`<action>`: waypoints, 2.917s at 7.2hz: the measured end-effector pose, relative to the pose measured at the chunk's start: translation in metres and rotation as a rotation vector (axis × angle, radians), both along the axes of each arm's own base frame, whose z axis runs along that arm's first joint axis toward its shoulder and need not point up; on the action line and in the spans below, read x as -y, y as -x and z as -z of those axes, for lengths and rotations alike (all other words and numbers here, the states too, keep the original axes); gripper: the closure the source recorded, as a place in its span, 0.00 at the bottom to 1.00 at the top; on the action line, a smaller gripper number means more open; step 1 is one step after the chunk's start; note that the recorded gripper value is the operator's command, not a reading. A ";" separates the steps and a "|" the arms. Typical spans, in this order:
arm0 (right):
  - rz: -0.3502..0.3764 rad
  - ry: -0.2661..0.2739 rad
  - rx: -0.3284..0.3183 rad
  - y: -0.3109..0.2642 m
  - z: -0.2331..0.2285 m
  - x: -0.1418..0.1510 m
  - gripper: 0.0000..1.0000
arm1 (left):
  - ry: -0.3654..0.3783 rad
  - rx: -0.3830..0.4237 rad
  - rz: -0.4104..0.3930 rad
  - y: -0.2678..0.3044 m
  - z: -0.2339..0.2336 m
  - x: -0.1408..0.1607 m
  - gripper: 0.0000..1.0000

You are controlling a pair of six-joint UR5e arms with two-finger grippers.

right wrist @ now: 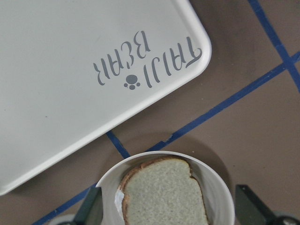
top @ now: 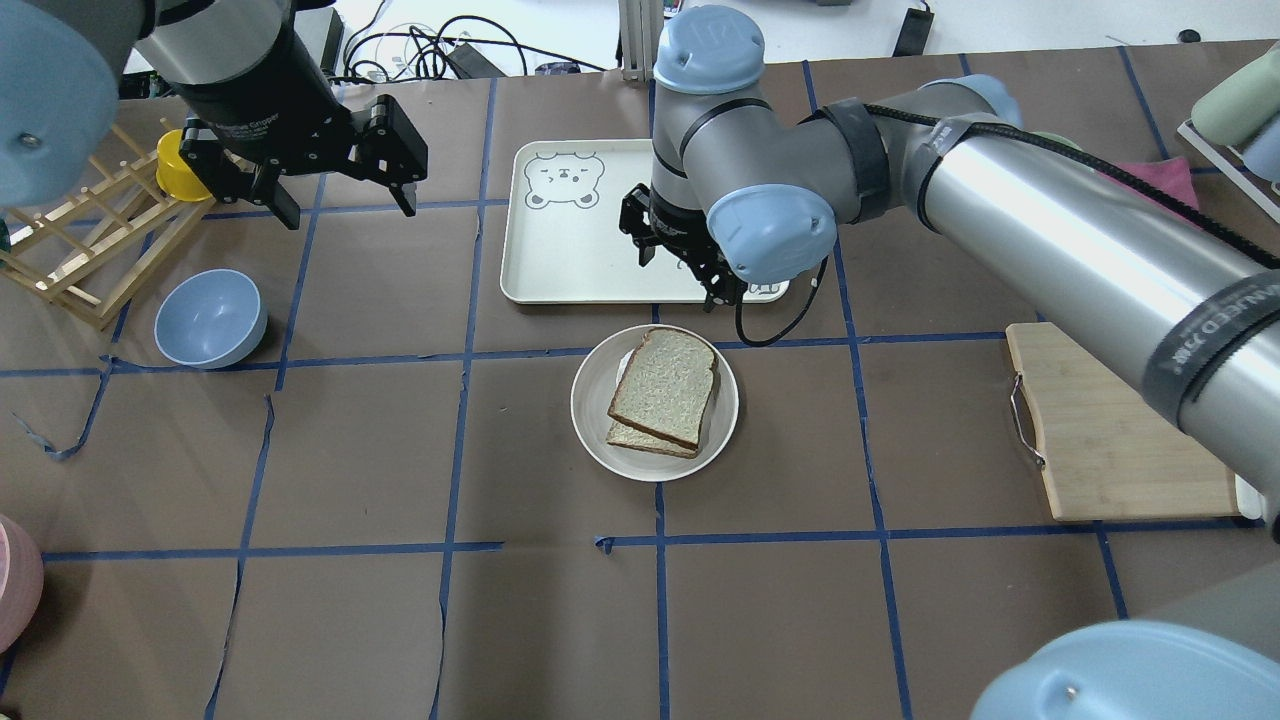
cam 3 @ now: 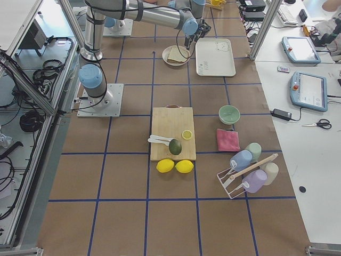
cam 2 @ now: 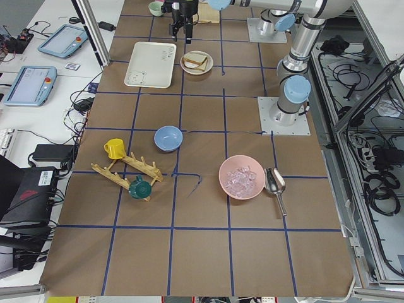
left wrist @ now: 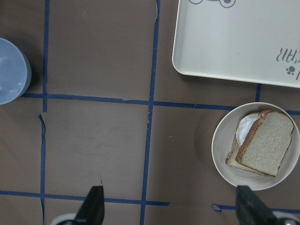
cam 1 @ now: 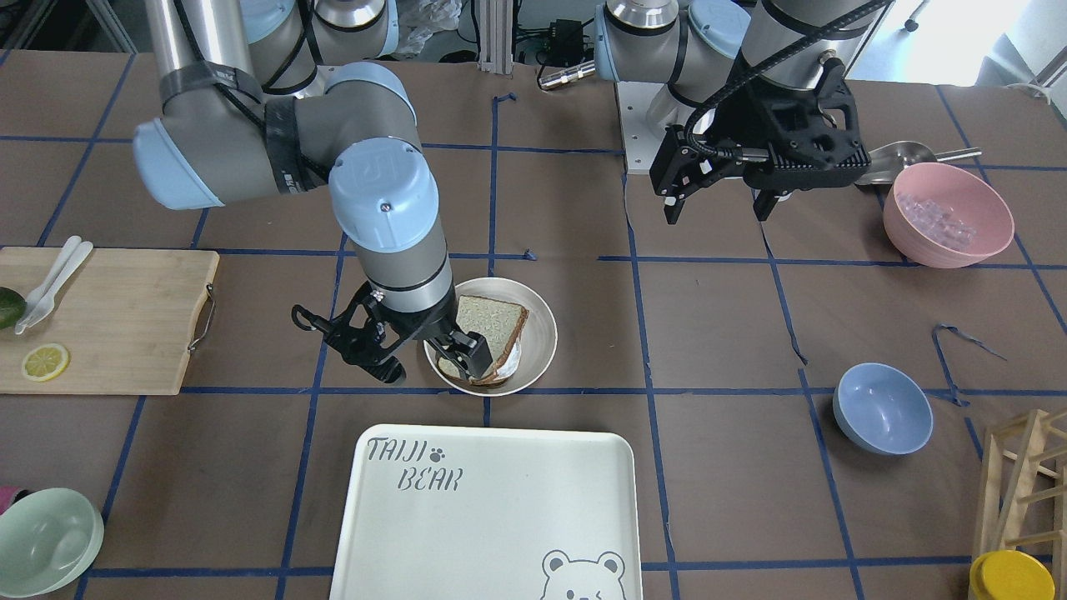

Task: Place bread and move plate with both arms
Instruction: 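Raise the right gripper away while the left gripper reaches to the plate rim, then grip the white plate rim with the left gripper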

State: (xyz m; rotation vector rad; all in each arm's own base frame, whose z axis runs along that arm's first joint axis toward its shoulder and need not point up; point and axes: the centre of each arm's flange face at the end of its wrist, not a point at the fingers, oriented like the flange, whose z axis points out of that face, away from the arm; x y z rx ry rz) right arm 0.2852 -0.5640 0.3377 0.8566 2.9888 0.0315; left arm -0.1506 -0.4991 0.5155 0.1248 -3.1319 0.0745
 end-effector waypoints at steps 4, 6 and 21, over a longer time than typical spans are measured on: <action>-0.325 -0.101 -0.092 0.105 -0.088 -0.037 0.00 | -0.080 -0.007 -0.013 0.005 0.054 0.017 0.00; -0.365 -0.106 -0.131 0.115 -0.101 -0.045 0.00 | -0.086 -0.014 -0.057 0.016 0.123 0.032 0.00; -0.460 0.021 -0.015 0.151 -0.140 -0.050 0.00 | -0.186 -0.116 -0.056 0.105 0.323 0.005 1.00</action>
